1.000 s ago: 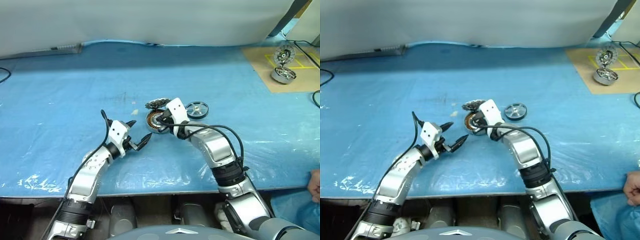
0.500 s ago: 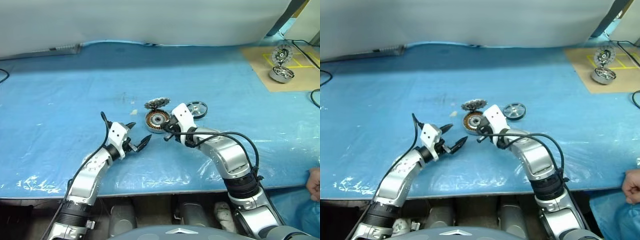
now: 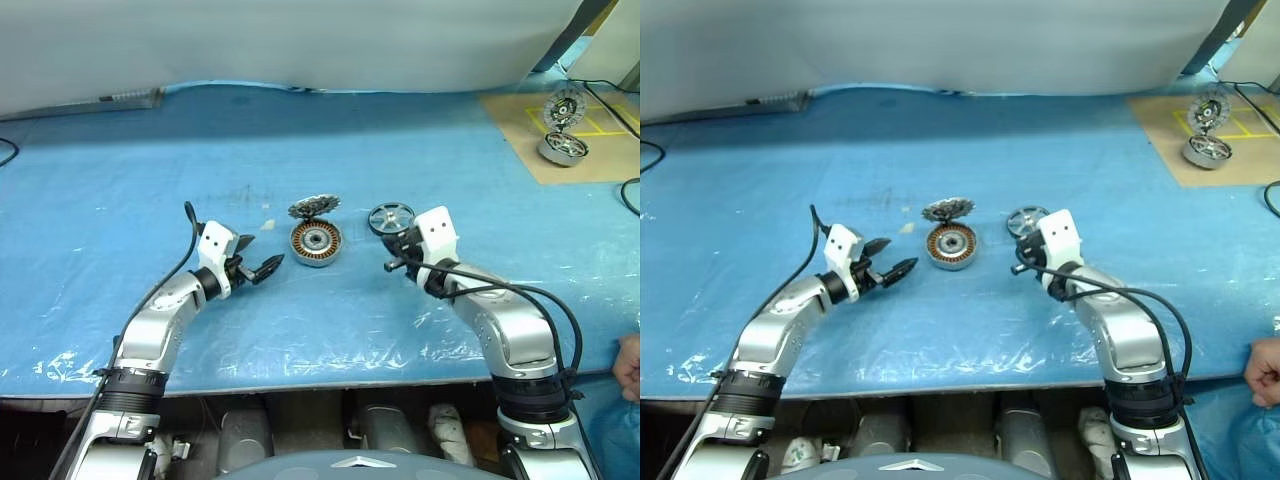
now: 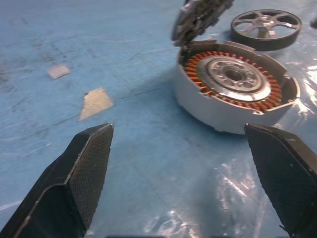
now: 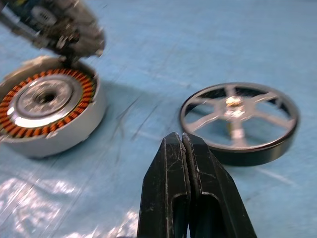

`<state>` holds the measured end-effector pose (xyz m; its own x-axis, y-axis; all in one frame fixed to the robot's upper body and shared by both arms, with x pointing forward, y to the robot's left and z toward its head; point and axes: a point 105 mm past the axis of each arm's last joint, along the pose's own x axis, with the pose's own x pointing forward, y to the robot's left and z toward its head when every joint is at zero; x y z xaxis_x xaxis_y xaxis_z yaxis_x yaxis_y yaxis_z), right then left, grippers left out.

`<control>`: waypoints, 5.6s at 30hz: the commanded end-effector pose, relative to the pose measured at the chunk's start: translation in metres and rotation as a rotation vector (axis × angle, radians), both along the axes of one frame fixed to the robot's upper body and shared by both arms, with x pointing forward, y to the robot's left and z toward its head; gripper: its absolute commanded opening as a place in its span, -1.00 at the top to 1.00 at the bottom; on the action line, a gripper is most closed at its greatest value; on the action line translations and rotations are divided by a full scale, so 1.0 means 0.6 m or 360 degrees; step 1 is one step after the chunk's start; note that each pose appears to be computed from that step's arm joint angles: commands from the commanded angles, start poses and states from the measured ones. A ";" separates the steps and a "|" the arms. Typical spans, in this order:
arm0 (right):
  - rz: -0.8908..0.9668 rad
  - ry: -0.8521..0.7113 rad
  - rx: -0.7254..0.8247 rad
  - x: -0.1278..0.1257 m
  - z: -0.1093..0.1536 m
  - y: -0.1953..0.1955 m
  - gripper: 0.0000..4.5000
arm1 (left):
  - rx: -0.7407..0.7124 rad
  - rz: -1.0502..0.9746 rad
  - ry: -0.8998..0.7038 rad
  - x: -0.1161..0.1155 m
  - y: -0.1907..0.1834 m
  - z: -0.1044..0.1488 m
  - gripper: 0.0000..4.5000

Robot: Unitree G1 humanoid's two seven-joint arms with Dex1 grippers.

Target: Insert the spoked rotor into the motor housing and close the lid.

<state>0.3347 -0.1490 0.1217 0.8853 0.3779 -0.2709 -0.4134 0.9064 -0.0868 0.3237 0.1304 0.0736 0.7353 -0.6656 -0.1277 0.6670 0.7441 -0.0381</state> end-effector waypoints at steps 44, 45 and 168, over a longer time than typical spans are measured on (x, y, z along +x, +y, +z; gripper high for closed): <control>0.0008 -0.0053 -0.0119 0.052 0.057 0.027 -0.14 | -0.0012 -0.0072 -0.0075 -0.028 -0.041 0.005 -1.00; 0.0017 -0.0058 -0.0113 0.054 0.058 0.031 -0.14 | -0.0013 -0.0068 -0.0080 -0.026 -0.040 0.008 -1.00; 0.0486 -0.0067 0.0219 -0.056 -0.045 0.112 1.00 | -0.0038 -0.0012 -0.0137 0.143 0.077 0.105 0.69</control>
